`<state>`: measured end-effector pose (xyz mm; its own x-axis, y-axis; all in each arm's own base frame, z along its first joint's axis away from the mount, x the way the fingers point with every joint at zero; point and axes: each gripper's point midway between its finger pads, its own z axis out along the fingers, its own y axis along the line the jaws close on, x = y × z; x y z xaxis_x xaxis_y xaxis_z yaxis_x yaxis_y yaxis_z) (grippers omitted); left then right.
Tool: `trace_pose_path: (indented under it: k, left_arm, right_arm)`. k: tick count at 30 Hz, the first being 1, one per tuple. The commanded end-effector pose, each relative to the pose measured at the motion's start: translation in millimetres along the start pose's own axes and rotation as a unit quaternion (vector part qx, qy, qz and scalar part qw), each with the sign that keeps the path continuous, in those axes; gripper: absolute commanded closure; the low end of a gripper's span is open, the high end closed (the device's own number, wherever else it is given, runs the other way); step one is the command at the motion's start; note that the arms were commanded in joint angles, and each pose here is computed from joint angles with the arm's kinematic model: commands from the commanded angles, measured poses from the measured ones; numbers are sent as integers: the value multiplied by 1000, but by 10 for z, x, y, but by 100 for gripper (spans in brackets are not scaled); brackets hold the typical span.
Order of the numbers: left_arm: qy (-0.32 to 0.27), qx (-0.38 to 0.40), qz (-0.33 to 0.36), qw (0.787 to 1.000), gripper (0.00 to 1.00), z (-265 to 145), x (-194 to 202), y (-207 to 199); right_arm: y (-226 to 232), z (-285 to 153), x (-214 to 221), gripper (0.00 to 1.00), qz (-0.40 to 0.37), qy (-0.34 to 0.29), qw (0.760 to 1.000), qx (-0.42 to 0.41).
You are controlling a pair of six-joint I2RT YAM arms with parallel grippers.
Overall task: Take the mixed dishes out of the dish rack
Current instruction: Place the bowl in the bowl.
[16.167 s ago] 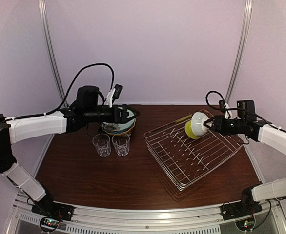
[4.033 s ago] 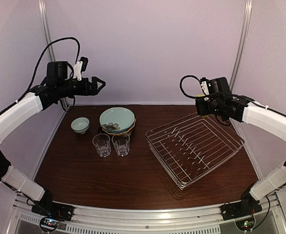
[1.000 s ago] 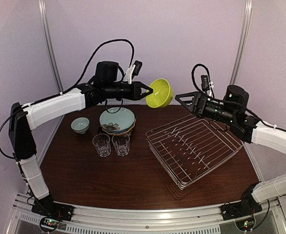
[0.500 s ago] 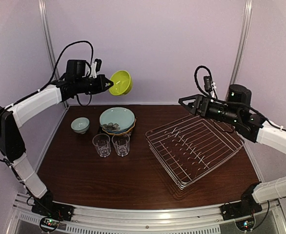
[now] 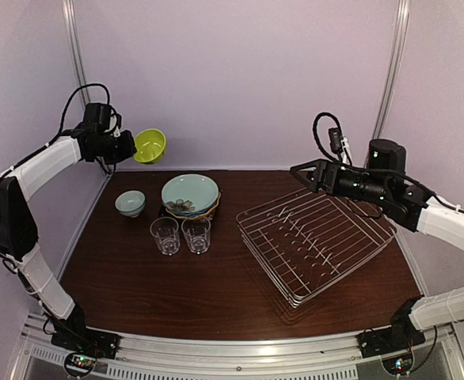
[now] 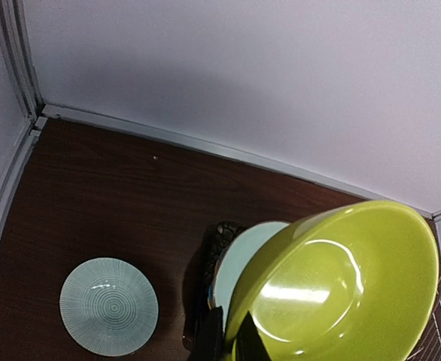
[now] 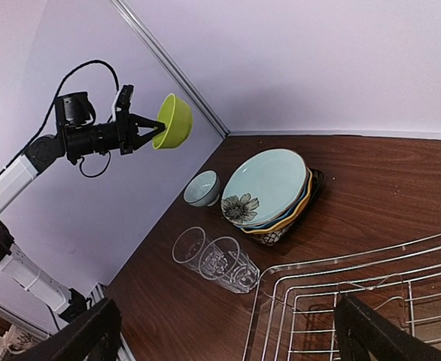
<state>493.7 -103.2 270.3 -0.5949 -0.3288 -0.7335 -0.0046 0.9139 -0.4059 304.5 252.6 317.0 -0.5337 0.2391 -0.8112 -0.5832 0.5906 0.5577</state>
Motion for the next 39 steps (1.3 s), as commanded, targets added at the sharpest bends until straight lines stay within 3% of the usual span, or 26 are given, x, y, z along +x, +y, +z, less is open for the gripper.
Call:
trace_pose_path:
  k: [1,13,26,39]
  left_arm:
    - [10,-59,-33,998,100,92,10,386]
    - [49,-166,-94,980,100,332,303,1320]
    - [87,-209,-105,968,100,484,739,1612]
    - [101,-209,-138,963,100,618,866,1870]
  right_arm:
    - [42,-70,-132,0,-17,-18,1000,4]
    - [-6,-75,-24,0,-15,0,1000,11]
    - [-9,-73,-4,0,-13,0,1000,8]
    - [-11,-81,-9,0,-12,-1,1000,9]
